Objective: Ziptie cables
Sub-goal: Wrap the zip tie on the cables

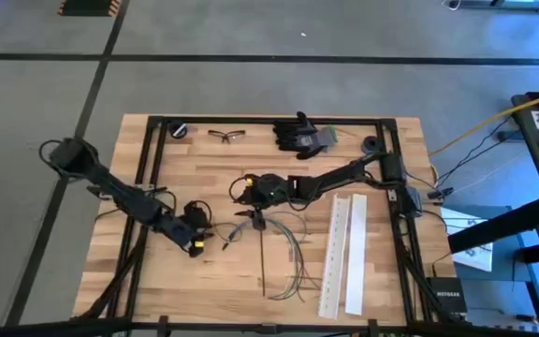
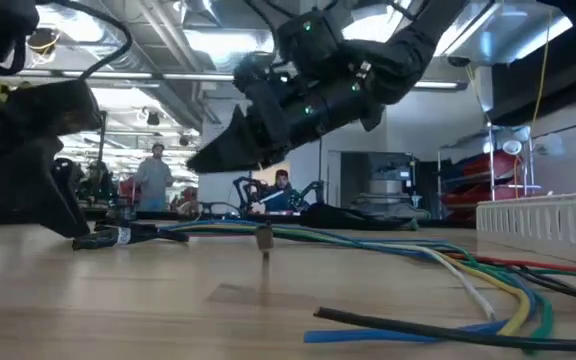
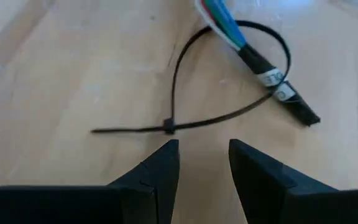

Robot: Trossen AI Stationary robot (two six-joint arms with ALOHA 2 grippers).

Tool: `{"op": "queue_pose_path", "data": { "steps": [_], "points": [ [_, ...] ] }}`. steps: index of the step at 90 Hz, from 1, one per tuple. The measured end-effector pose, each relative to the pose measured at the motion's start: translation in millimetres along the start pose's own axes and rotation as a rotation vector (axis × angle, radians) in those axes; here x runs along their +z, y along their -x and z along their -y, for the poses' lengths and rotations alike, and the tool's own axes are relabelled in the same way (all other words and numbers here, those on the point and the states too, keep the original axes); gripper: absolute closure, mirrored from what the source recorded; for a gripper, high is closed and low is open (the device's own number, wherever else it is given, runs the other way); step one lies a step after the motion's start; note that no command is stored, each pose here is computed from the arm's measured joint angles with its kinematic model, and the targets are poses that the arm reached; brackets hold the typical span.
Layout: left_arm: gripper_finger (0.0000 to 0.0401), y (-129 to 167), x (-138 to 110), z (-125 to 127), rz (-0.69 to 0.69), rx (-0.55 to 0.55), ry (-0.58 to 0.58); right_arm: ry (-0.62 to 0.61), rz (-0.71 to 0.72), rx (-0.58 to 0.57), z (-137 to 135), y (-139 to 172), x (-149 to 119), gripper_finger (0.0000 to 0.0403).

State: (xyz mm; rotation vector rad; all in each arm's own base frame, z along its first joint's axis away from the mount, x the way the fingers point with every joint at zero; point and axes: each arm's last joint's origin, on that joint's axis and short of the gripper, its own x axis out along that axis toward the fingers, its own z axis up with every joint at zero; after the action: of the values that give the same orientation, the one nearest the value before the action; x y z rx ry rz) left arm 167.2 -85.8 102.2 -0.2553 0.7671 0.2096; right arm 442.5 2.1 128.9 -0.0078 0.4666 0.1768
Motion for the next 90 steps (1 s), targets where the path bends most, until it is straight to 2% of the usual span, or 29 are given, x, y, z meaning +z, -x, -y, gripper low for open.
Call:
{"op": "queue_pose_path", "data": {
  "steps": [14, 27, 51, 61, 73, 90],
  "points": [
    [0.0274, -9, 6, -1, 0.078, 0.061, -0.029, 0.001, 0.006, -0.005, 0, -2, -2, 0.0224],
    [0.0274, -15, 25, 0, 0.174, 0.071, -0.08, -0.032, 0.002, -0.006, 0, -2, -2, 0.0224],
    [0.0274, -19, 46, 0, 0.241, 0.086, -0.16, -0.312, -0.145, 0.067, 14, -1, 7, 0.0224],
    [0.0274, -19, 47, 1, 0.239, 0.073, -0.167, -0.426, -0.148, 0.122, 26, 1, 12, 0.0224],
    [0.0274, -19, 48, 3, 0.251, 0.048, -0.162, -0.563, -0.147, 0.128, 44, 6, 11, 0.0224],
    [0.0274, -18, 52, 5, 0.285, 0.031, -0.171, -0.655, -0.177, 0.135, 43, 6, 9, 0.0224]
  ]
}}
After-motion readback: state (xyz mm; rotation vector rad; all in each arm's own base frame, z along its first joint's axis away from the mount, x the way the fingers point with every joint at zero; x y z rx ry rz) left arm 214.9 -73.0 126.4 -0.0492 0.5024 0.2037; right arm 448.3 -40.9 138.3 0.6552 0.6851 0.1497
